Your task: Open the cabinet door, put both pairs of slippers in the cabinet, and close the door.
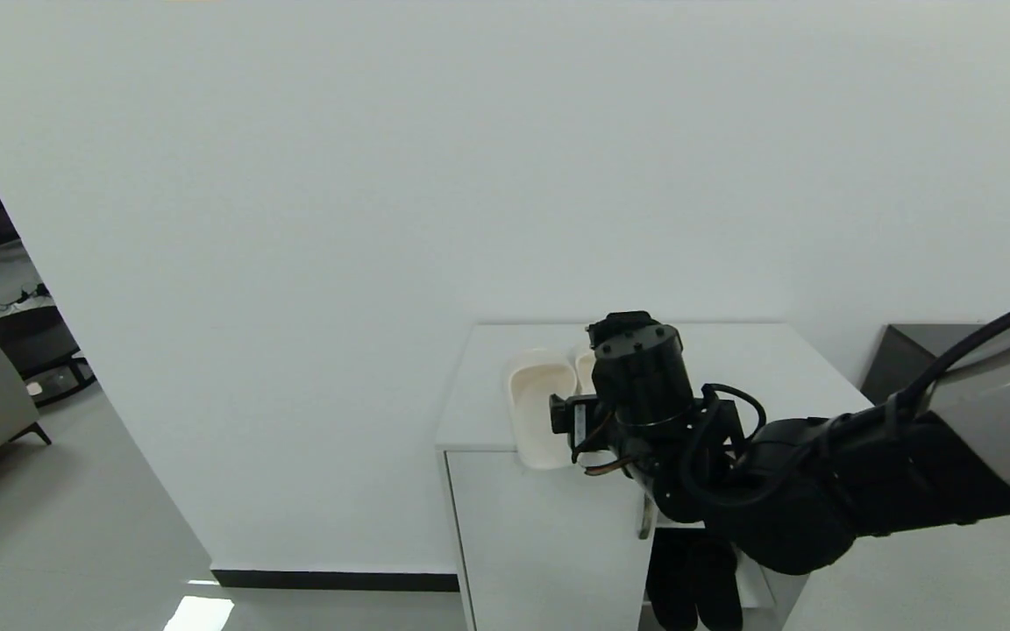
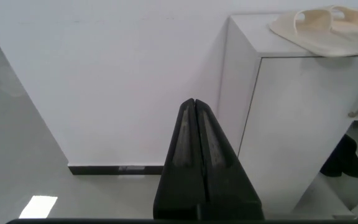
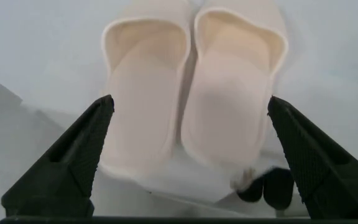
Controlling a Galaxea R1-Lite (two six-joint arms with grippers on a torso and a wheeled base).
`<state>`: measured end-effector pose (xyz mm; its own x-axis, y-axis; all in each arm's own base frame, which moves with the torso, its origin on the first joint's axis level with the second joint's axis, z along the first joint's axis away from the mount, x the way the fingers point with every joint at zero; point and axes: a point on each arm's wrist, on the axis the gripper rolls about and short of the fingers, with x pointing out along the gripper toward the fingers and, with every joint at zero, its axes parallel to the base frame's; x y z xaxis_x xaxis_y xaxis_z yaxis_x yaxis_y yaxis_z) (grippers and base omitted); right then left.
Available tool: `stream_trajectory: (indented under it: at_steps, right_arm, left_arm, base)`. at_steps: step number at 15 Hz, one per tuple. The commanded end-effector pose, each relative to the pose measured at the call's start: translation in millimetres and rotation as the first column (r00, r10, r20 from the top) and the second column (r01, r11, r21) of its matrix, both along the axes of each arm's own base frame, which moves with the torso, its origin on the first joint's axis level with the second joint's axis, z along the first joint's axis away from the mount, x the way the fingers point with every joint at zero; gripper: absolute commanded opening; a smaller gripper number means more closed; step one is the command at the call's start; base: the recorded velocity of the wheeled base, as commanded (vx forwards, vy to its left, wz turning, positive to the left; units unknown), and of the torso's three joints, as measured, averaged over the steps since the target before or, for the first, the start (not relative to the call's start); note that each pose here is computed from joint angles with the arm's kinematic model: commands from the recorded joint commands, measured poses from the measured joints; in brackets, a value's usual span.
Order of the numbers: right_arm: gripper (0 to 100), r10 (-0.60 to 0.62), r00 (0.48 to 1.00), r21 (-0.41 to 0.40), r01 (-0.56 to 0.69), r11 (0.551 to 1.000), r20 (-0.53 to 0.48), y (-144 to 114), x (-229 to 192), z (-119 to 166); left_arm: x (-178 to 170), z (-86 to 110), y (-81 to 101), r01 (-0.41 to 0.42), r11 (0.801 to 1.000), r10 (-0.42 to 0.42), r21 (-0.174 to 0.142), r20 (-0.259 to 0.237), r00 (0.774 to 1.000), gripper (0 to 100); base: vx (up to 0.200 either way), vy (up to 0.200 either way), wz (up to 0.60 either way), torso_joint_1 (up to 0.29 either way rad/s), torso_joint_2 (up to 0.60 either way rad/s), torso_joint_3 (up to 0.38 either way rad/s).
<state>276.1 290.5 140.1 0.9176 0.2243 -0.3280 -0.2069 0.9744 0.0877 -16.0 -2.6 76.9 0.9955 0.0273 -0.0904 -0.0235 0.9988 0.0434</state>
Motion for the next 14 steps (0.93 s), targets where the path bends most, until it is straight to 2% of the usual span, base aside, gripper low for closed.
stream_trajectory:
  at_steps: [1,5,14]
  right_arm:
    - [100,-0.005,1.0,-0.023,0.004,1.0,-0.021,8.0,9.8,-17.5]
    - [100,-0.024,1.0,-0.028,0.024,0.999,-0.02,16.9,31.3,-31.1]
    - [100,-0.063,0.998,-0.054,0.064,0.996,0.015,18.3,84.1,-49.7]
  left_arm:
    - [0.1,0.0,0.0,0.0,1.0,0.0,0.0,-0.001,1.0,0]
    - [0.1,0.0,0.0,0.0,1.0,0.0,-0.001,-0.001,1.0,0]
    - [0.1,0.0,0.0,0.0,1.0,0.0,-0.001,-0.001,1.0,0]
  base:
    - [0.0,0.0,0.0,0.0,0.0,0.0]
    - [0.0,0.0,0.0,0.0,0.0,0.0]
    - [0.0,0.0,0.0,0.0,0.0,0.0]
